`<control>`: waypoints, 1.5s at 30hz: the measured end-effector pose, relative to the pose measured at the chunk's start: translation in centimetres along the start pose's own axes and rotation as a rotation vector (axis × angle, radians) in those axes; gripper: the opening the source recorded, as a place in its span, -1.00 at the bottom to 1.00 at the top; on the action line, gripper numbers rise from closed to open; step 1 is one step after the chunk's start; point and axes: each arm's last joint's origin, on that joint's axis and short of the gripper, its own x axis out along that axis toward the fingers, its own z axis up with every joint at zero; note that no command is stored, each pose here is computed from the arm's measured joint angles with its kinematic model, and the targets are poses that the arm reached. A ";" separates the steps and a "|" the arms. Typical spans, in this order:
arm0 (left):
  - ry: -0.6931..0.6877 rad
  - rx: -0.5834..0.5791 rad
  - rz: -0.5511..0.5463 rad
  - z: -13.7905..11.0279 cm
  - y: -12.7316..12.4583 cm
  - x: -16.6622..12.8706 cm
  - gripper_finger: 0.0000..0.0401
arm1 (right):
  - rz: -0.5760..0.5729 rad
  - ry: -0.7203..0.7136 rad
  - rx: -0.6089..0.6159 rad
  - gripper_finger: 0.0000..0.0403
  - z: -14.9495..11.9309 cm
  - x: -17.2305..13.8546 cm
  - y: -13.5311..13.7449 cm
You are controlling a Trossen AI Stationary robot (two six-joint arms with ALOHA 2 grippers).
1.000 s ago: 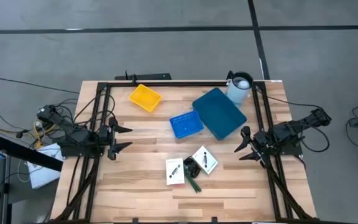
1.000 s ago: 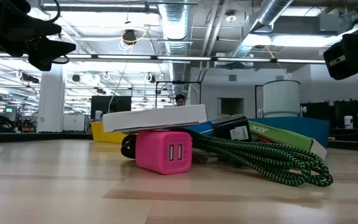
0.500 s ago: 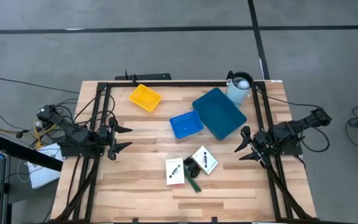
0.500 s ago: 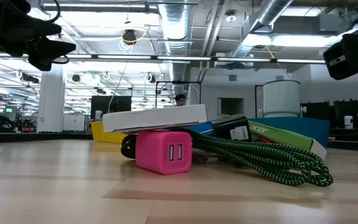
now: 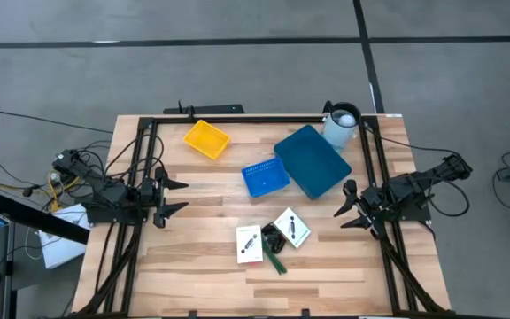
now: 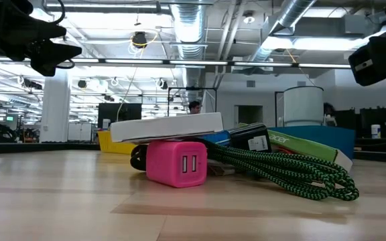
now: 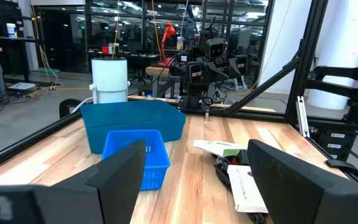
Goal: Pick and place items into bin
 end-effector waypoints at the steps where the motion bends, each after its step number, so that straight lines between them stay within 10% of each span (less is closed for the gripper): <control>1: 0.000 0.000 0.000 0.0 0.0 0.0 0.36 | 0.000 0.000 0.000 -0.15 0.0 0.0 0.0; 27: 0.000 0.000 0.000 0.0 0.0 0.0 0.36 | 0.004 -0.015 0.000 -0.15 0.1 0.0 0.0; 45: 0.000 0.001 0.000 0.0 0.0 0.0 0.36 | -0.055 -0.285 0.087 -0.15 2.5 -0.4 0.0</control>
